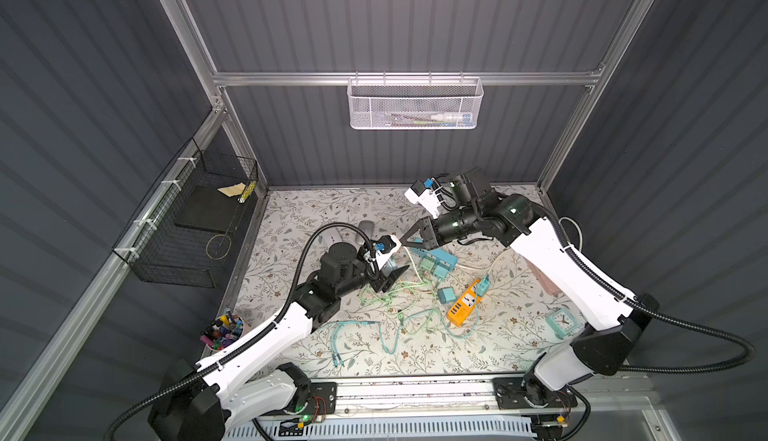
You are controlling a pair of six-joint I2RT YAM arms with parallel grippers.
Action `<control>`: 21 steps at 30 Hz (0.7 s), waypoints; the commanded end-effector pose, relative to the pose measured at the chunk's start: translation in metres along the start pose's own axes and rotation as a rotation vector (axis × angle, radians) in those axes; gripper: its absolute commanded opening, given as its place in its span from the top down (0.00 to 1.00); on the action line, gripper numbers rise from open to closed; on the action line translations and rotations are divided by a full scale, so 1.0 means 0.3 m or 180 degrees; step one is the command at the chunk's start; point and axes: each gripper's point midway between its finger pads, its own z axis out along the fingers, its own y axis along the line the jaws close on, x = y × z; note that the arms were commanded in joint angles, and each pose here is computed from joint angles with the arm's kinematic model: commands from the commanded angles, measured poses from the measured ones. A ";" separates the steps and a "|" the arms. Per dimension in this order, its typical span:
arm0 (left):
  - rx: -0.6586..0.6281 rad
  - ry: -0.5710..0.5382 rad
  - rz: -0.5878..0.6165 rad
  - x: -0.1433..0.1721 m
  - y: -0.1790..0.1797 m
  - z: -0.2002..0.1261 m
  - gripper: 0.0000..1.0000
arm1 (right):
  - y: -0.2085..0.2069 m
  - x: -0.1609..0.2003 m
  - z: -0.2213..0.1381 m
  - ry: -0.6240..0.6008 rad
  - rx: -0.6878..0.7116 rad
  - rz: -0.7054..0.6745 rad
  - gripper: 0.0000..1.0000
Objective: Unplug the wireless mouse
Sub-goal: Pick up the mouse from the center of the board.
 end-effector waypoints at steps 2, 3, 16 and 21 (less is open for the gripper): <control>-0.0195 0.0311 -0.0066 0.072 0.030 0.004 0.23 | 0.145 -0.055 -0.098 -0.0272 -0.0272 -0.0298 1.00; -0.0225 0.0323 -0.0079 0.078 0.033 0.001 0.23 | 0.146 -0.059 -0.104 -0.0290 -0.0253 -0.0306 1.00; -0.0234 0.0229 -0.0145 0.073 0.027 -0.014 0.25 | 0.154 -0.073 -0.138 -0.0364 -0.0269 -0.0280 1.00; -0.0244 0.0186 -0.0167 0.062 0.030 -0.014 0.25 | 0.159 -0.071 -0.139 -0.0364 -0.0303 -0.0268 1.00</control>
